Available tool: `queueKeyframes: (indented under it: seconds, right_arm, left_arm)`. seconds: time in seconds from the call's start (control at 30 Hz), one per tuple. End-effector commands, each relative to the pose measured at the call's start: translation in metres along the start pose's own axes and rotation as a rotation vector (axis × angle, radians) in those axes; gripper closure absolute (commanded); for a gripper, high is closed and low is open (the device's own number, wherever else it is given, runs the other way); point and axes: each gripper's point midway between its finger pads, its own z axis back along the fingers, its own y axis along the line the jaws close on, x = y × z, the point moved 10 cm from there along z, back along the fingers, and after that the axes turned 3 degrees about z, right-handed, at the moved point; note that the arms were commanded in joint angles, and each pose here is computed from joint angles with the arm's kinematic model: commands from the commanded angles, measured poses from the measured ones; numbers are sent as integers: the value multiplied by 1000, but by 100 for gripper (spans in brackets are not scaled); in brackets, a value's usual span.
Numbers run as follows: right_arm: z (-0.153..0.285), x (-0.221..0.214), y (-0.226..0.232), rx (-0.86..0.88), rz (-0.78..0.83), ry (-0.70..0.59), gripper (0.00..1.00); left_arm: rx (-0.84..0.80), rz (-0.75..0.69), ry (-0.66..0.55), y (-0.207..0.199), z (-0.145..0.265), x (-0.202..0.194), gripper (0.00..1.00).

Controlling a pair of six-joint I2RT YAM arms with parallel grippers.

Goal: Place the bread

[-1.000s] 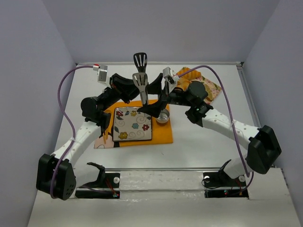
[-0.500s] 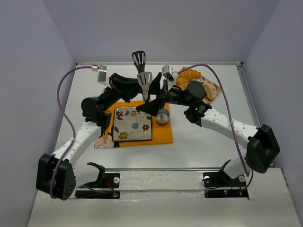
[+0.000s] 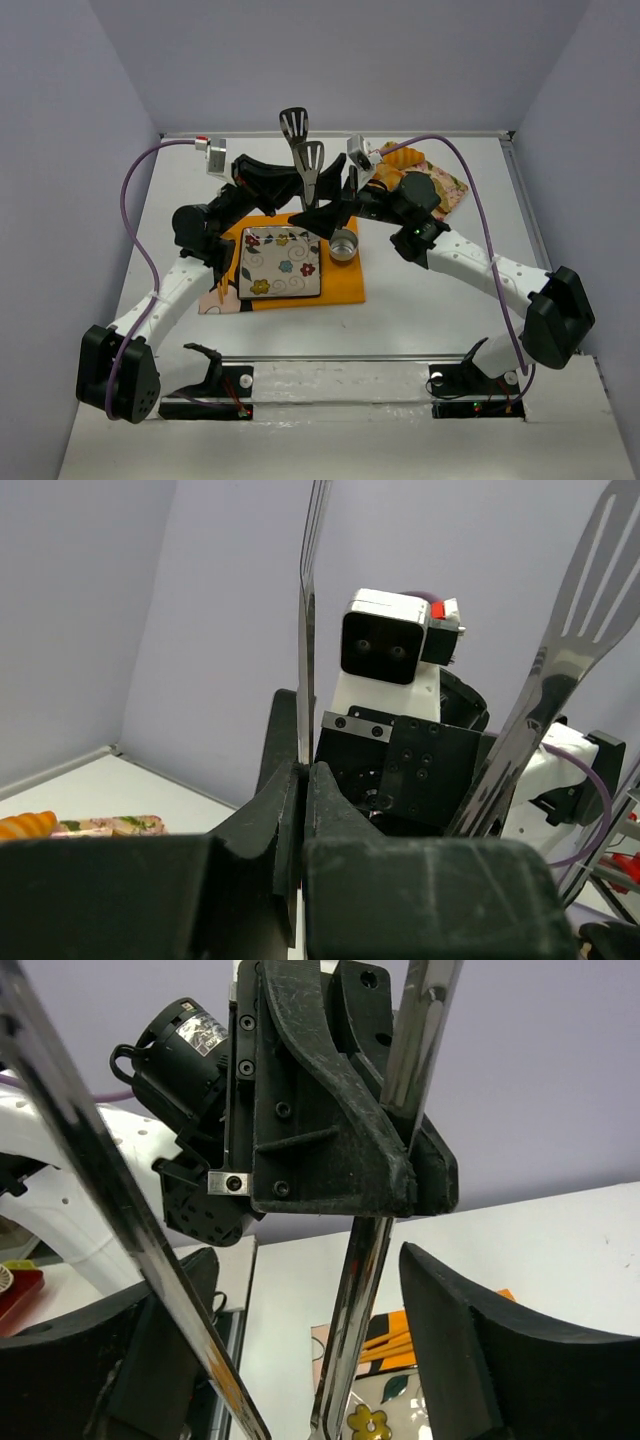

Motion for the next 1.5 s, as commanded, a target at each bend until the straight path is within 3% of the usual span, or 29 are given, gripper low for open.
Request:
queueKeyframes:
  seconds: [0.0, 0.1, 0.17, 0.2, 0.23, 0.4, 0.5, 0.6, 0.8, 0.87, 0.9, 1.0, 1.07, 1.17, 1.2, 1.23, 1.27, 1.33, 1.47]
  right_arm:
    - [-4, 33, 7, 0, 90, -114, 27]
    - [-5, 37, 6, -40, 70, -138, 44]
    - [-5, 37, 5, -46, 72, -140, 45]
    - [-5, 38, 5, -49, 73, -142, 45]
    - [-5, 39, 5, -47, 75, -142, 45]
    - [-3, 39, 6, -67, 70, -147, 56]
    - [-1, 41, 8, -68, 68, -150, 55]
    - [-1, 41, 9, -67, 60, -148, 54]
    - [6, 44, 1, -104, 29, -152, 55]
    - [10, 42, -2, -122, 23, -147, 54]
    - [14, 42, -5, -140, 23, -144, 54]
    - [30, 40, -23, -281, -20, -88, 53]
    - [43, 42, -29, -358, -30, -61, 53]
    - [73, 33, -49, -576, -98, 26, 54]
    - [82, 31, -51, -644, -87, 62, 53]
    - [90, 32, -59, -797, -77, 68, 52]
    - [104, 16, -62, -920, -106, 181, 51]
    - [130, 4, -68, -1179, -109, 279, 51]
    - [162, -8, -68, -1409, -116, 394, 48]
  left_arm:
    - [-42, -63, -24, -10, -4, 9, 94]
    - [-17, -55, -25, -8, -1, 6, 94]
    - [-4, -49, -28, -7, -1, 5, 92]
    - [1, -48, -23, -7, 0, 5, 87]
    - [4, -48, -20, -7, -1, 5, 75]
    - [6, -44, -11, -12, 2, 6, 72]
    - [11, -53, -17, -14, 5, 6, 69]
    - [17, -60, -13, -16, 5, 8, 51]
    - [99, -50, -19, -12, 5, 10, 35]
    - [115, -57, -29, -13, 5, 13, 20]
    - [153, -37, -17, -11, 6, 11, 17]
    - [318, -56, -21, -6, 13, 18, 14]
    - [506, -54, -51, 2, 21, 22, 1]
    - [733, -128, -135, -1, 38, 38, 1]
    - [835, -123, -102, 2, 48, 33, 1]
    - [906, -143, -135, -1, 56, 38, 1]
    - [1061, -149, -163, 6, 70, 36, 1]
    - [1179, -153, -213, 8, 83, 36, 1]
    - [1294, -178, -220, 23, 94, 27, 1]
